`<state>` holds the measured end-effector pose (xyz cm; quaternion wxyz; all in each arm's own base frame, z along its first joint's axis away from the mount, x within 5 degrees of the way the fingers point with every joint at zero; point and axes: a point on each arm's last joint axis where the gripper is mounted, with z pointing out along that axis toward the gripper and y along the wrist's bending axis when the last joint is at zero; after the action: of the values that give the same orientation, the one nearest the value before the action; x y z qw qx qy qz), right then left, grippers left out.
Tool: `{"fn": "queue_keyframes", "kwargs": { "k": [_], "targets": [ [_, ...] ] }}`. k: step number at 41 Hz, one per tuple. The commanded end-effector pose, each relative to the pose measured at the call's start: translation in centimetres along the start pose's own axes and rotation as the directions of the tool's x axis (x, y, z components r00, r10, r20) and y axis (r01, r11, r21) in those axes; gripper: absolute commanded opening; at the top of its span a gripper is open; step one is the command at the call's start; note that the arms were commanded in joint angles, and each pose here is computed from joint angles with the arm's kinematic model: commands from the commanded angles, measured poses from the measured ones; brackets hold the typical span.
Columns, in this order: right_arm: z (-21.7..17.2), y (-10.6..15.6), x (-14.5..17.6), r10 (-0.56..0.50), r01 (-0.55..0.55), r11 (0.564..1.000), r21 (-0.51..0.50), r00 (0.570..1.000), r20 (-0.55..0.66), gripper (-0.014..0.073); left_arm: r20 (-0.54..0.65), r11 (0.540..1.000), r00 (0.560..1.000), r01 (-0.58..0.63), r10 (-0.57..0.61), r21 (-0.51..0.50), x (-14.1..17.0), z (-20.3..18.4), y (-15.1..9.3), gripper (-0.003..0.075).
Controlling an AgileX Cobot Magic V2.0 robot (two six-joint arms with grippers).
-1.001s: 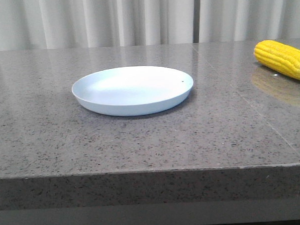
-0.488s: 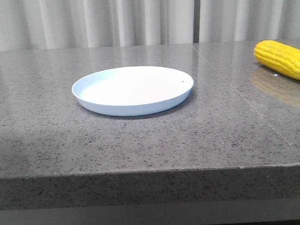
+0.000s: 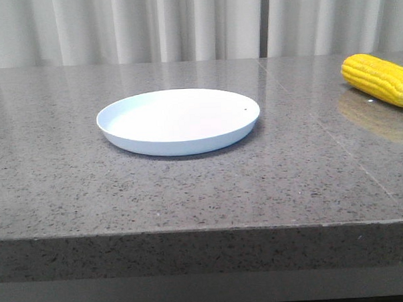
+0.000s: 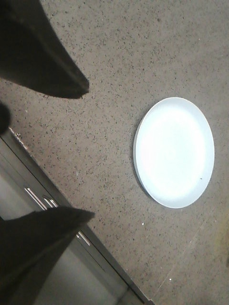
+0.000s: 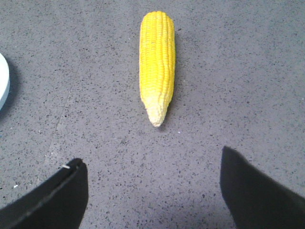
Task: Place corn on plate with both arms
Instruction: 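Move the right gripper above the yellow corn cob, then lower the right gripper and close it around the corn cob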
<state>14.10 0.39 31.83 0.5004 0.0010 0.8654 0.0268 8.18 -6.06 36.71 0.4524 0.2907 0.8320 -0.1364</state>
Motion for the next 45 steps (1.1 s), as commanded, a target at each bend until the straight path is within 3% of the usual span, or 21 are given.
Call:
{"fn": "queue_keyframes", "kwargs": {
  "k": [1, 11, 21, 30, 45],
  "targets": [
    [-0.5, 0.0, -1.7, -0.006, 0.005, 1.0, 0.005, 0.994, 0.107, 0.0594, 0.1, 1.0, 0.995, 0.007, -0.009, 0.013, -1.3, -0.5, -0.1, 0.048],
    [-0.5, 0.0, -2.0, -0.006, 0.006, 1.0, 0.003, 0.996, 0.085, 0.0595, 0.1, 1.0, 0.995, 0.007, -0.009, 0.013, -1.3, -0.5, -0.1, 0.048],
    [1.1, 0.1, -5.1, -0.007, 0.006, 1.0, -0.005, 0.999, -0.032, 0.064, 0.1, 1.0, 0.995, 0.007, -0.009, 0.013, -1.3, -0.5, -0.1, 0.048],
    [5.1, 0.1, -8.4, -0.007, 0.004, 1.0, -0.016, 0.972, -0.236, 0.0636, 0.1, 1.0, 0.995, 0.007, -0.009, 0.013, -1.3, -0.5, -0.1, 0.048],
    [13.1, -0.5, -13.4, -0.039, 0.043, 0.999, 0.009, 0.958, -0.283, 0.0636, 0.1, 1.0, 0.995, 0.007, -0.009, 0.013, -1.3, -0.5, -0.1, 0.048]
  ]
}}
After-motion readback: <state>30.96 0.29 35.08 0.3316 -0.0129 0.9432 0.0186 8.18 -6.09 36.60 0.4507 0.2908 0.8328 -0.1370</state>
